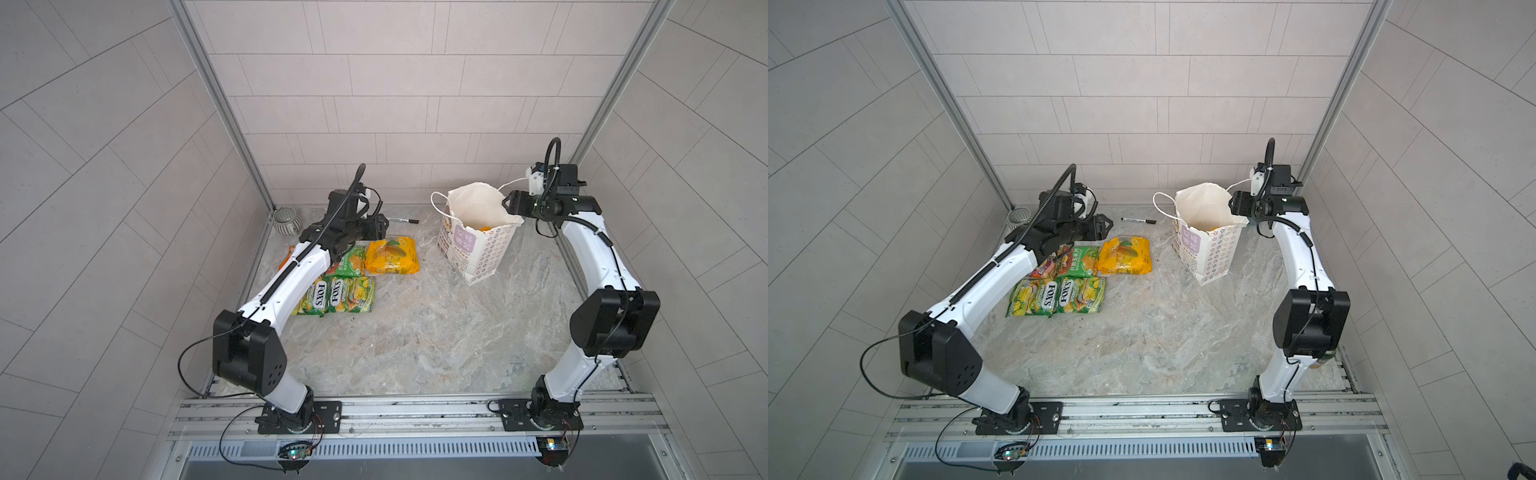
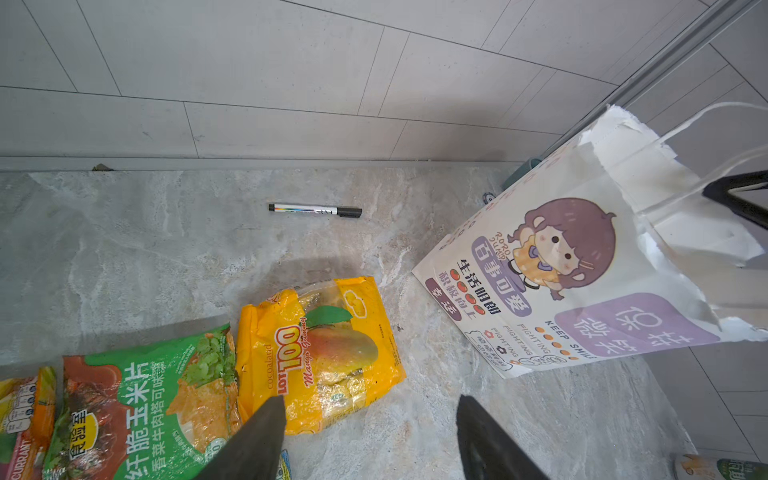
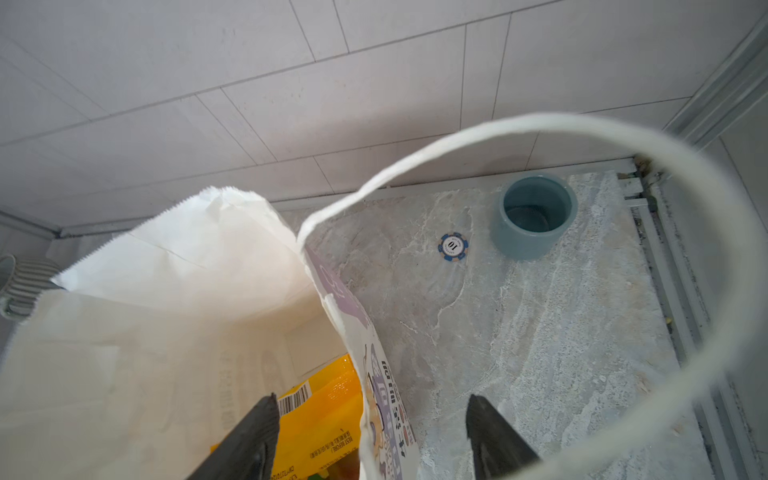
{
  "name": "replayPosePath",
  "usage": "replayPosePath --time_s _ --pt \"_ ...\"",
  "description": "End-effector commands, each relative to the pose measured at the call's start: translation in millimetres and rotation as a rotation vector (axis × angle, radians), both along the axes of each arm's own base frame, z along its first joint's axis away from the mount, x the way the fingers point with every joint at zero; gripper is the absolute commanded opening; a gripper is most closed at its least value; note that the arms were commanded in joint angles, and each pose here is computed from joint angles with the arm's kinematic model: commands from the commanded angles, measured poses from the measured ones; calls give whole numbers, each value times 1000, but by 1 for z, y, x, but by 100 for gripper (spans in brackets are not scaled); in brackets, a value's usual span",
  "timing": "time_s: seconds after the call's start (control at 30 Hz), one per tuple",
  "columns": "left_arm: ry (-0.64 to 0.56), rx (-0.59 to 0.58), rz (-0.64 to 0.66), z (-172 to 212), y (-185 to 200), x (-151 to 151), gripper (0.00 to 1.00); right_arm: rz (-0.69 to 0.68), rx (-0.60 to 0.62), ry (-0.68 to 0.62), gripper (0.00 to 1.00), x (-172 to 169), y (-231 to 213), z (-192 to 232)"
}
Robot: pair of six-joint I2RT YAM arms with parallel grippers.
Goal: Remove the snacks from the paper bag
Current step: 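Release the yellow pack and raise the left gripper while the right gripper lifts the bag, then move the left gripper over the tilted bag while the right gripper holds its rim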
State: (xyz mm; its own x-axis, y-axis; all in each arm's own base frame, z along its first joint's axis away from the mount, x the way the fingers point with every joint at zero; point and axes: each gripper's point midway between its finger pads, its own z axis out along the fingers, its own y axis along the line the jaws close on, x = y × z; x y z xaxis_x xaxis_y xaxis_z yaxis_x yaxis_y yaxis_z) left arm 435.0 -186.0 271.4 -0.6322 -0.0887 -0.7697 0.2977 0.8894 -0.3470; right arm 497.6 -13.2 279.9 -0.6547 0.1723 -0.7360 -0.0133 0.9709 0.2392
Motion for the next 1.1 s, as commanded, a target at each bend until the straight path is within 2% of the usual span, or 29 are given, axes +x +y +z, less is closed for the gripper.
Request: replayPosePath --time_s 0.0,0.1,0.2,0.3,0.47,0.63,0.8,0.97,1.07 --pt "-17 -31 -9 5 -4 6 71 100 -51 -21 65 4 13 7" --pt "-14 -38 -14 4 -6 6 71 132 -50 -2 50 9 17 -2" --pt "-15 -37 -13 3 -6 6 71 179 -65 -6 27 14 26 -7" --pt "-8 -41 -15 1 -7 7 71 193 -91 -31 14 19 30 -5" --pt "-2 -50 -17 4 -7 4 71 192 -131 -72 0 30 31 4" --pt "-36 -58 -12 22 -3 -7 70 213 -195 -143 0 42 29 26" --pt "-83 -66 -35 38 -11 -30 67 319 -293 -224 0 42 40 57" --pt "-87 -61 -68 33 -22 -47 66 469 -435 -242 0 29 60 68" --pt "-65 -50 -96 21 -30 -56 66 550 -468 -250 0 17 71 68"
